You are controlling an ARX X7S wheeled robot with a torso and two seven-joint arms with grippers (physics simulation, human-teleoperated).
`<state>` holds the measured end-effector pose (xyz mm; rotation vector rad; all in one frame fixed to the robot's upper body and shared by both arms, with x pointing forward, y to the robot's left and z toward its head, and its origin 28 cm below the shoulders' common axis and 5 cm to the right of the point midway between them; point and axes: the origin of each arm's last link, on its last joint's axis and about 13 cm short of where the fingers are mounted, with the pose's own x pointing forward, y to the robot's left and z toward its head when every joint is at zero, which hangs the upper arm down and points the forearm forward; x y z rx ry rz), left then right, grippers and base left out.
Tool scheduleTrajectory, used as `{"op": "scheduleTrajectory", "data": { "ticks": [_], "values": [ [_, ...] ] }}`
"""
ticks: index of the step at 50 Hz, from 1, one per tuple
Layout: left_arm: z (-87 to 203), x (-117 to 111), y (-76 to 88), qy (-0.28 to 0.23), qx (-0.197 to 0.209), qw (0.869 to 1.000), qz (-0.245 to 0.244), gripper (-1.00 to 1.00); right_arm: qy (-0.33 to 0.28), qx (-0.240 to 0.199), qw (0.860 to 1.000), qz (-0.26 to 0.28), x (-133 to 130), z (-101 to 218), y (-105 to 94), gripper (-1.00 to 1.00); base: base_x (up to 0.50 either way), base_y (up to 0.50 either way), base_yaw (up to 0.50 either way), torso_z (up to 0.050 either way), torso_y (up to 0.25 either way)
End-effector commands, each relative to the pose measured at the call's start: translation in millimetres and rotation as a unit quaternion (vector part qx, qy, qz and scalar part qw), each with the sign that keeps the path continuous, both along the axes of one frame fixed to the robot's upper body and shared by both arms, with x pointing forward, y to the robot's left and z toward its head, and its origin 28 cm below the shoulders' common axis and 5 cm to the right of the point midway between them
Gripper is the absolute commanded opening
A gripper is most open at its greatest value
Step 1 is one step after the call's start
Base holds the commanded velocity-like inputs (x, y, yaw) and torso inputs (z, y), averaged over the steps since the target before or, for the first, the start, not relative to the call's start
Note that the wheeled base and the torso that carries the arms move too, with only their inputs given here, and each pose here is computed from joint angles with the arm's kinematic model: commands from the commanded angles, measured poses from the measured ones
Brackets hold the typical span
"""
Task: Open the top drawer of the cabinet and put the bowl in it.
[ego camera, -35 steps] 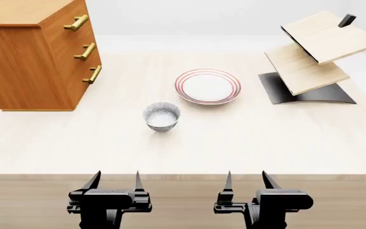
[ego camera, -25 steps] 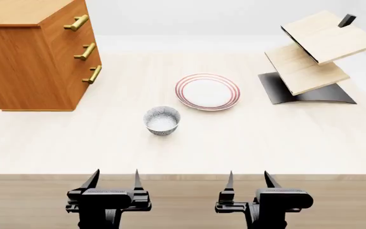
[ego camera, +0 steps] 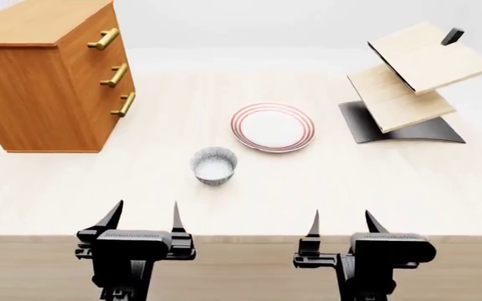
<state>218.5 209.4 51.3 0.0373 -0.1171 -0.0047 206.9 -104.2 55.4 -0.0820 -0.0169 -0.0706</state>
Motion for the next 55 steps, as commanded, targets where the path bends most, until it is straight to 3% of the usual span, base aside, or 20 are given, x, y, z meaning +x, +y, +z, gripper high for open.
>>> {"op": "scheduleTrajectory", "data": {
  "ticks": [1, 10, 27, 38, 55],
  "values": [
    [20.5, 8.0, 5.4, -0.015, 0.014, 1.0, 0.002, 1.0, -0.017, -0.016, 1.0, -0.012, 1.1, 20.9, -2.6, 1.0, 0.0, 0.0, 0.0, 0.05, 0.0],
    [45.1, 15.1, 14.1, -0.021, 0.053, 0.998, 0.016, 1.0, -0.019, -0.029, 0.999, -0.008, 2.1, 45.4, -6.1, 1.0, 0.0, 0.0, 0.0, 0.05, 0.0],
    [99.2, 32.2, 21.1, -0.032, 0.08, 0.996, 0.014, 1.0, -0.016, -0.044, 0.999, -0.004, 12.4, 91.5, -14.4, 1.0, 0.0, 0.0, 0.0, 0.05, 0.0],
    [145.3, 42.7, 25.1, -0.035, 0.072, 0.997, 0.005, 1.0, -0.031, -0.072, 0.997, -0.001, 10.1, 125.7, -15.0, 1.0, 0.0, 0.0, 0.0, 0.05, 0.0],
    [194.9, 45.8, 26.5, -0.043, 0.066, 0.997, -0.011, 1.0, -0.034, -0.079, 0.996, 0.014, 10.8, 163.6, -14.4, 1.0, 0.0, 0.0, 0.0, 0.05, 0.0]
  ]
}}
